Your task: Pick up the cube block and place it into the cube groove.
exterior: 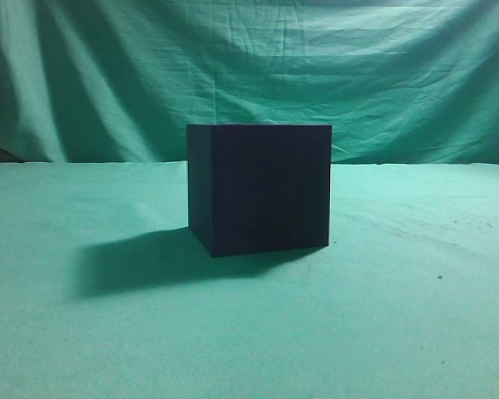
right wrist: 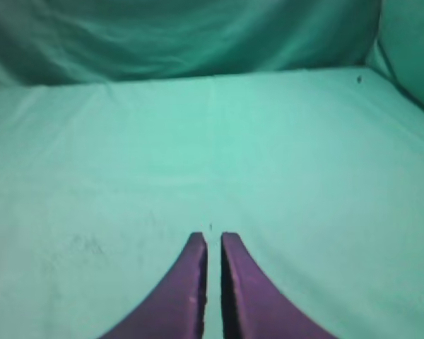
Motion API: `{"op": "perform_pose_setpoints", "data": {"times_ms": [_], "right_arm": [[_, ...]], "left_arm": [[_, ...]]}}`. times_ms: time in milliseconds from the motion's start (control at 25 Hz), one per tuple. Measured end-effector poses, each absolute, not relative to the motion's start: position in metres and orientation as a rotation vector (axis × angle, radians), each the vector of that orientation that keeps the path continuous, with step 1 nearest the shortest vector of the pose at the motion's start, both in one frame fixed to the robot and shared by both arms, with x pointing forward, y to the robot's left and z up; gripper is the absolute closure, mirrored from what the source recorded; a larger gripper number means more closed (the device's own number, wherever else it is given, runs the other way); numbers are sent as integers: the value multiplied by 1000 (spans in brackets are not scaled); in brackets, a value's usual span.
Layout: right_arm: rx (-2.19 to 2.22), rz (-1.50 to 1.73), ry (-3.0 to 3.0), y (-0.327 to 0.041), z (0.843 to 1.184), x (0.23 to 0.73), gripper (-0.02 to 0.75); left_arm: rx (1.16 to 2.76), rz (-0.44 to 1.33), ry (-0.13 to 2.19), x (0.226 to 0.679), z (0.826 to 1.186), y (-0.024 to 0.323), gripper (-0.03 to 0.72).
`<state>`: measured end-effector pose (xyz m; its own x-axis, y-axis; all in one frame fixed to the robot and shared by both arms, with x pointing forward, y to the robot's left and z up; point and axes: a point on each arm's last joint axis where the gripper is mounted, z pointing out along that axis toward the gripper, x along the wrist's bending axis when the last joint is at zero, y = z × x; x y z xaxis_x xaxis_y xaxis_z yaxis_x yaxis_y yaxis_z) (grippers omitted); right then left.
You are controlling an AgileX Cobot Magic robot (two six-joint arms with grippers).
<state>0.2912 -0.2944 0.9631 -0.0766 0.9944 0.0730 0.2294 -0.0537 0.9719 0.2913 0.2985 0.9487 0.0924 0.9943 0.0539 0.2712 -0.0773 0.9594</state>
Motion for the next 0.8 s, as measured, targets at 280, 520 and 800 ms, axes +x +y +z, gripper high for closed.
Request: {"op": "perform_pose_setpoints", "data": {"times_ms": [280,520,800], "right_arm": [[1442,1152,1447,-295,947,292,690],[1451,1143,1450,-295,946,291,690],[1455,1146,1447,-295,946,291,690]], "left_arm": [[1501,1050,1313,291,949,298,688],[1501,1050,1313,291,949,298,688],[1501,1050,1313,291,949,298,688]]}}
